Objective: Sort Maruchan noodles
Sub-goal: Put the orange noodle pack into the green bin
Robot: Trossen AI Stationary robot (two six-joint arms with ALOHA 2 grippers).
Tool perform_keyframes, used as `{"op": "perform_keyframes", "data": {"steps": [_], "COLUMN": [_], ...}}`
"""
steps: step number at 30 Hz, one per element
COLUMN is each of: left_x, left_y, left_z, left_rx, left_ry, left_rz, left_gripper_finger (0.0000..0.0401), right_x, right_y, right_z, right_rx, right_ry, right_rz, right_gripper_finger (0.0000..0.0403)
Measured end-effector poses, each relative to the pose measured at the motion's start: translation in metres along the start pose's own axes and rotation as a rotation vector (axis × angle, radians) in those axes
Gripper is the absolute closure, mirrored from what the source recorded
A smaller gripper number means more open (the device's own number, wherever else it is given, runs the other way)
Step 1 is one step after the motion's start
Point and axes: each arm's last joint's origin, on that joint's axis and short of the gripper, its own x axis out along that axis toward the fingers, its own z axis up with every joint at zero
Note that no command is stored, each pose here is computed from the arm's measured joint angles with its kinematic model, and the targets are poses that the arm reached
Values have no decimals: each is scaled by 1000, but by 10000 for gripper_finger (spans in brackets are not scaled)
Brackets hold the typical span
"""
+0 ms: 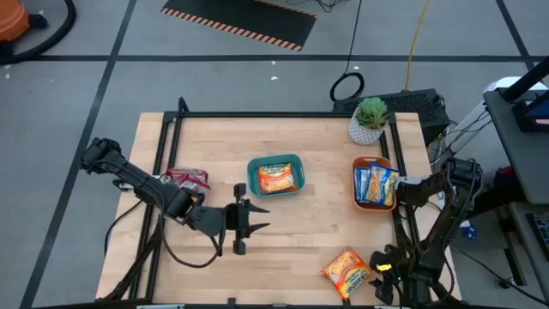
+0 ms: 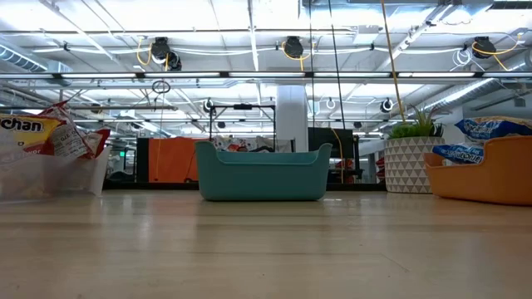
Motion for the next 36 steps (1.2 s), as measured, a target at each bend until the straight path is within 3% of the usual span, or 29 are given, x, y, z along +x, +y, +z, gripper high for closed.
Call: {"op": "perform_keyframes", "data": {"steps": [4, 15, 23, 31, 36], "left_x": [1, 3, 3, 3, 3], "left_y": [2, 6, 6, 6, 6], "left_z": [0, 0, 0, 0, -1], "left_rx": [10, 10, 5, 0, -12], "left_ry": [1, 4, 3, 4, 17], "left_rz": [8, 20, 20, 20, -8], "left_gripper_finger": [249, 249, 249, 249, 249], "right_x": [9, 17, 21, 22, 20], "right_y": [-8, -18, -14, -12, -11], "right_z": [-2, 4, 13, 20, 31], "right_rx": [-117, -303, -346, -368, -436], "right_ry": [0, -86, -149, -149, -144], "right_rz": [56, 34, 47, 52, 48], "right_gripper_finger": [171, 230, 283, 391, 392]}}
